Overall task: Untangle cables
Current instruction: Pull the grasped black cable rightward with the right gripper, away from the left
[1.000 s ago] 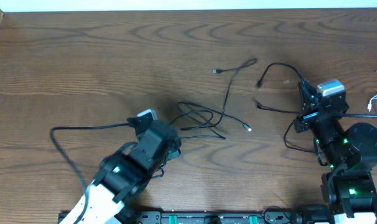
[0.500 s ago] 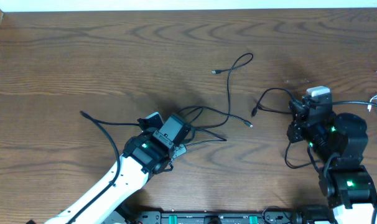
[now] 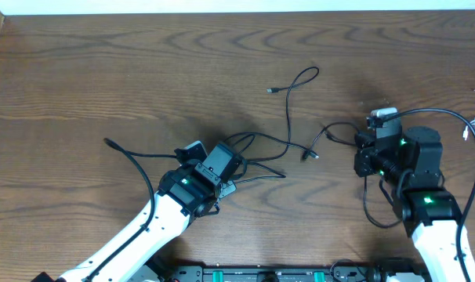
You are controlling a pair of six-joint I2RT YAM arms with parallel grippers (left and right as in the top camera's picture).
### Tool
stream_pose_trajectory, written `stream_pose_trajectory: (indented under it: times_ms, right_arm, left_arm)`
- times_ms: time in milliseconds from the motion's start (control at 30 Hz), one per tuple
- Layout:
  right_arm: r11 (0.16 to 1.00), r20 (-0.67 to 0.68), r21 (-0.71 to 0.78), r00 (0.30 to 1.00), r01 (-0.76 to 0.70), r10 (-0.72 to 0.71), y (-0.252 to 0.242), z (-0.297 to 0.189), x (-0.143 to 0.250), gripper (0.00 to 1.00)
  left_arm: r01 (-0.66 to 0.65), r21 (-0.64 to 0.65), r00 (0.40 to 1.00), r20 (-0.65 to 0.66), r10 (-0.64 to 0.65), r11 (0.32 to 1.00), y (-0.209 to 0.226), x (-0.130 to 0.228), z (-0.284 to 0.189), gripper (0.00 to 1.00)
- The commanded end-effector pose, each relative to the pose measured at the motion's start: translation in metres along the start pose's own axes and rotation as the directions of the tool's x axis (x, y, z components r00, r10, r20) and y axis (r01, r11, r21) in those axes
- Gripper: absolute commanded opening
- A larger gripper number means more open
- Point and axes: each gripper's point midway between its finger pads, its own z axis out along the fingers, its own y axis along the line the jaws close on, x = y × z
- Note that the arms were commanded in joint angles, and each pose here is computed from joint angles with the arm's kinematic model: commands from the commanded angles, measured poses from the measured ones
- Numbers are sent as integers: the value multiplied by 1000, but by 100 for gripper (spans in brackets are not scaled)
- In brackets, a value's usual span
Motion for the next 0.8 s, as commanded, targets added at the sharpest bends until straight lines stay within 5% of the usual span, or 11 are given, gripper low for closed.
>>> stream_pose_trajectory:
  times_ms: [0,100,233,533,767]
  right_arm:
    - [1000,-44,27,999,-15,16,-12,7,15,3]
    - [997,-58,72,998,-32,36,-25,10,22,4]
    - [994,-26,98,999,-42,45,-35,12,18,21]
    - [992,220,126,976,-22,-7,-43,5,-44,99]
    - [986,514,48,851,-157,110,-41,-27,-122,99]
  left_arm:
    - [10,3,1000,14,-10,1000,-3,-4,-2,8]
    - [11,9,1000,16,-11,1000,-4,-5,-2,8]
    - [13,17,1000,20,-13,1000,-6,-6,-2,8]
    - [15,33,1000,26,-16,999,-10,-8,-2,8]
    - [15,33,1000,26,-16,999,-10,-8,-2,8]
